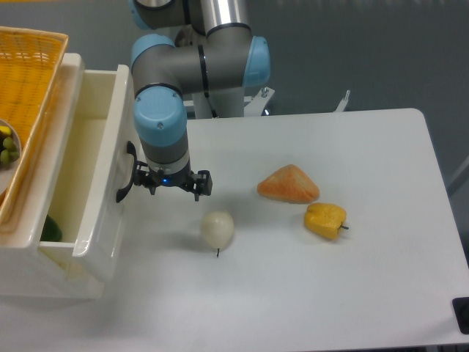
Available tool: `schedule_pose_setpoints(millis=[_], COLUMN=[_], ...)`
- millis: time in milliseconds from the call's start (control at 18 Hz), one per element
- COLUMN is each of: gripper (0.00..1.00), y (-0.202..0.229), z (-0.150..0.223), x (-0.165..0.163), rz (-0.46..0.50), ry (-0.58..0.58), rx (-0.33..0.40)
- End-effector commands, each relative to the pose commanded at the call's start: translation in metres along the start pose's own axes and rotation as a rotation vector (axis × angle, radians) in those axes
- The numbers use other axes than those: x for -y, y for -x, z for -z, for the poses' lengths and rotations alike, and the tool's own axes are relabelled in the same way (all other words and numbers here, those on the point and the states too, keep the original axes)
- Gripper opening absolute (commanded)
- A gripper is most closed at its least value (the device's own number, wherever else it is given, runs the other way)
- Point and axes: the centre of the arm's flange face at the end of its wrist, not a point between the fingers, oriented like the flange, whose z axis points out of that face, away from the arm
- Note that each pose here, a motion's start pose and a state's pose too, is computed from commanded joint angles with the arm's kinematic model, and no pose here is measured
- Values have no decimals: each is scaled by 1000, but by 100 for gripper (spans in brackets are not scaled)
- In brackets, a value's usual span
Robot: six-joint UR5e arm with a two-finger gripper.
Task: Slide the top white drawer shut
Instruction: 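Push the open white drawer into the cabinet with the gripper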
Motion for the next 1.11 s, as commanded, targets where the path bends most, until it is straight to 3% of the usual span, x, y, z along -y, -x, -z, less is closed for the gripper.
schedule_pose_setpoints(millis=[1111], gripper=[100], y=[-32], z=[2], x=[2], rz=[-29], ry=[-4], rx=[4])
